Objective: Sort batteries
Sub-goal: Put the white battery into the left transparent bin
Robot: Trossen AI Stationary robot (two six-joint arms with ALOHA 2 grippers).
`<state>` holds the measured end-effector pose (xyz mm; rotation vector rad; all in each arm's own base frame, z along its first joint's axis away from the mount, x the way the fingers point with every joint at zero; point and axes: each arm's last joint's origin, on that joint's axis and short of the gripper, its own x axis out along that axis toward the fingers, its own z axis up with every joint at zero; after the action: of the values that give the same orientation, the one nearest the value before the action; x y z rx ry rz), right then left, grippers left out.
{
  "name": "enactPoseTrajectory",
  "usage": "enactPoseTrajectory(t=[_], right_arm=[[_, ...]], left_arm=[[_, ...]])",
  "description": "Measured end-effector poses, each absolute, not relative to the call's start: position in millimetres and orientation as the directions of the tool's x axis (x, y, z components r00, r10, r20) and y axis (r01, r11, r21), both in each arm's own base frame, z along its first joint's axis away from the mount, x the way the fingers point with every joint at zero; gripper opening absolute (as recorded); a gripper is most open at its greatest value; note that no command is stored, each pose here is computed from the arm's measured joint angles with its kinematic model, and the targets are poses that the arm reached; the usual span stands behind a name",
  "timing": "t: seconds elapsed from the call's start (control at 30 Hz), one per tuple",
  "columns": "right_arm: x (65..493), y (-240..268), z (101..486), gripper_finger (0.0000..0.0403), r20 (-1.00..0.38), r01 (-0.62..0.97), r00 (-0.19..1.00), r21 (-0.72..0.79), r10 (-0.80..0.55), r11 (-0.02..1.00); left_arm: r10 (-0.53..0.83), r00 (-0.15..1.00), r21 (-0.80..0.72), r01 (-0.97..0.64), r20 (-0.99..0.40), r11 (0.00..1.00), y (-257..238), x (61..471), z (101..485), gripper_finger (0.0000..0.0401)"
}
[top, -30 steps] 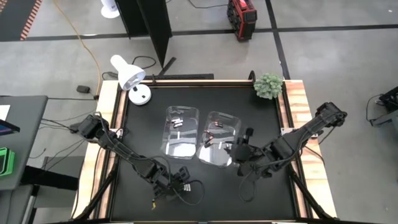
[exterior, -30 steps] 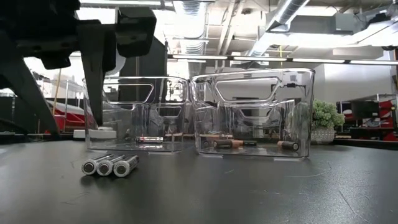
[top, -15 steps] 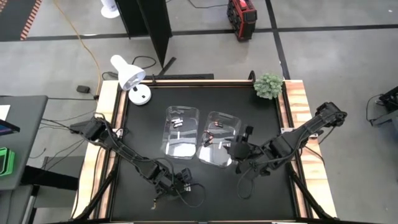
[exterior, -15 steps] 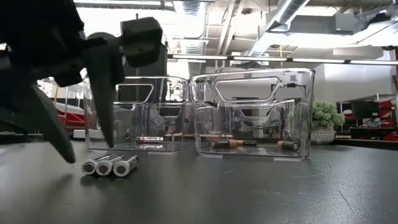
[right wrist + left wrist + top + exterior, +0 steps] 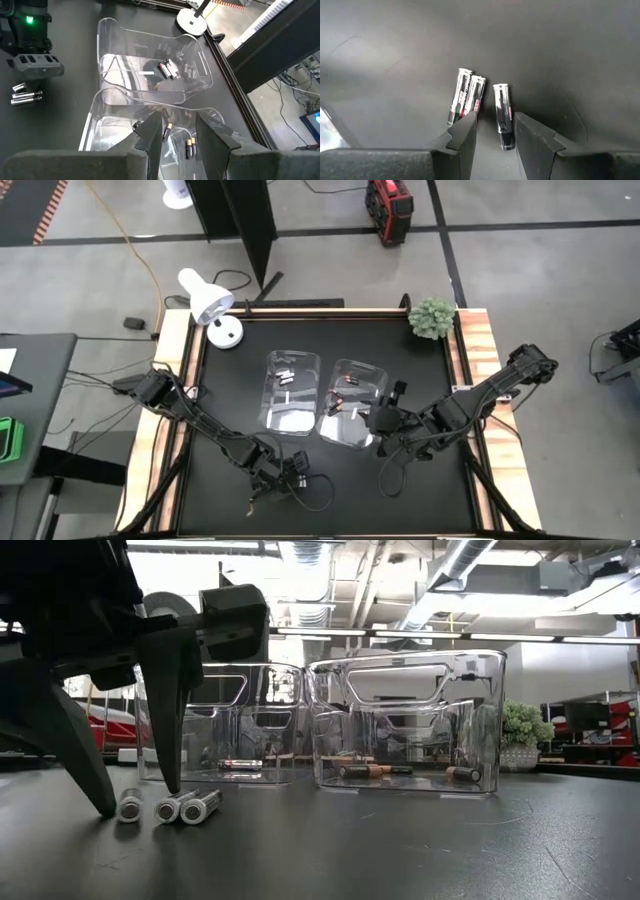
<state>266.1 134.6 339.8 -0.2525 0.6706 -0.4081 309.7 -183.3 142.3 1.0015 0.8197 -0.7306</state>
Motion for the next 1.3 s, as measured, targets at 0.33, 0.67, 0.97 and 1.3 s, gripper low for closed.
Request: enactPoseTrajectory(t=[0.33, 0.67, 0.97, 1.3], right_arm=[[266.1, 134.6, 339.8, 0.0132, -0.549, 0.283, 0.709, -0.355, -0.444, 0.891], [266.1, 134.6, 339.8, 0.0132, -0.549, 0.283, 0.709, -0.354, -0.443, 0.891], [266.1, 134.7, 339.8, 0.0132, -0.549, 0.283, 0.709, -0.354, -0.443, 0.892], [266.1, 134.8, 339.8, 0.0132, -0.549, 0.283, 0.709, -0.354, -0.442, 0.892]], left_arm=[[-0.166, 0.479, 0.363, 0.812, -0.862, 0.457, -183.4, 308.7, 141.0, 0.0128], [-0.21, 0.414, 0.219, 0.771, -0.886, 0.598, -179.2, 307.5, 138.6, 0.0128], [-0.229, 0.395, 0.174, 0.757, -0.89, 0.63, -178.9, 307.0, 137.8, 0.0058], [-0.228, 0.395, 0.168, 0.749, -0.89, 0.641, -178.9, 306.8, 137.8, 0.0018]])
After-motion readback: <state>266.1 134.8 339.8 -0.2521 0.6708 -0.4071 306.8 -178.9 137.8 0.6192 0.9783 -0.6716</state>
